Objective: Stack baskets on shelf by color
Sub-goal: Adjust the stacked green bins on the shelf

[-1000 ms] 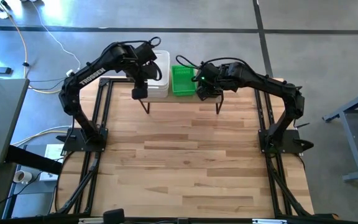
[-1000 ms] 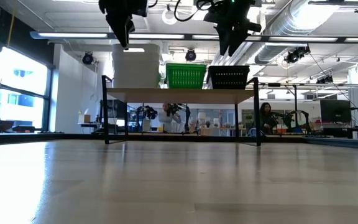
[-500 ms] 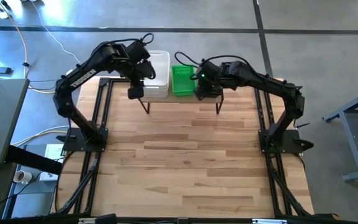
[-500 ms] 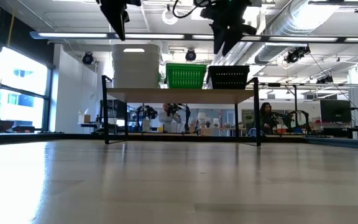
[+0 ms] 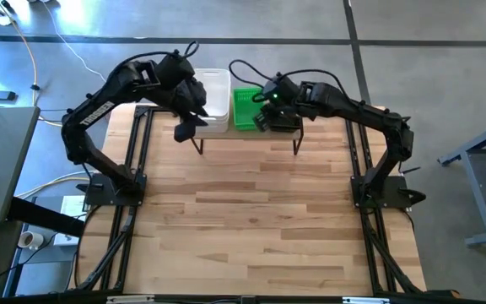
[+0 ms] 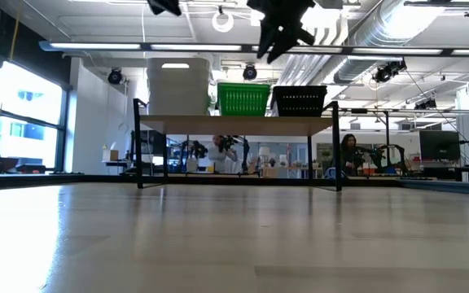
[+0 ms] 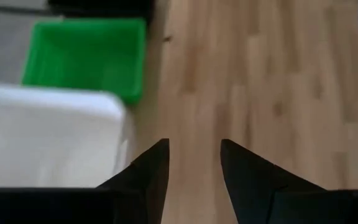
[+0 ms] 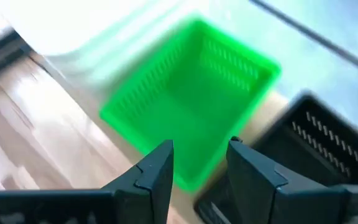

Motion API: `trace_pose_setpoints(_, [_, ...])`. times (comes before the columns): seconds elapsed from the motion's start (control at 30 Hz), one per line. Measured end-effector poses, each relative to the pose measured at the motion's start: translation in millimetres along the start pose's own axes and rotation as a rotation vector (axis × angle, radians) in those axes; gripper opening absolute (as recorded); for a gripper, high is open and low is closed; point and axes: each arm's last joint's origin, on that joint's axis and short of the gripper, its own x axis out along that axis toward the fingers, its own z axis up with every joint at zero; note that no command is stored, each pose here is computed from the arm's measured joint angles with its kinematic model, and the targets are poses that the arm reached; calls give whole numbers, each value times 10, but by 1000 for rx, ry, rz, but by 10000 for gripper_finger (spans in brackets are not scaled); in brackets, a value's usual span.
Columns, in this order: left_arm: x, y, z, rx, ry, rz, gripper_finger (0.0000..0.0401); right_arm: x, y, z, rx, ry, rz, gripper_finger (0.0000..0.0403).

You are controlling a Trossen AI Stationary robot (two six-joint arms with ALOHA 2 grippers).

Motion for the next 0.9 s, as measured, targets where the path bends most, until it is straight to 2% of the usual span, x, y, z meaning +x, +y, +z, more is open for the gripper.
trace_pose_setpoints(0.3, [194,-173,-15,21,-7,-83,133,32,-160,308,33,-238,25,133])
trace_pose_setpoints(0.5, [364,-289,-87,50,-93,-91,133,37,-245,412,26,-306,68,133])
trace_pose_setpoints(0.6, [421,-332,-85,57,-151,-91,133,39,-211,377,20,-270,106,133])
trace_pose_setpoints(0.7, [494,-353,-104,48,-149,-83,133,34,-113,264,-7,-172,157,133])
trace_pose_setpoints(0.9, [567,-341,-160,23,-101,-23,133,-13,111,46,-169,-31,208,133])
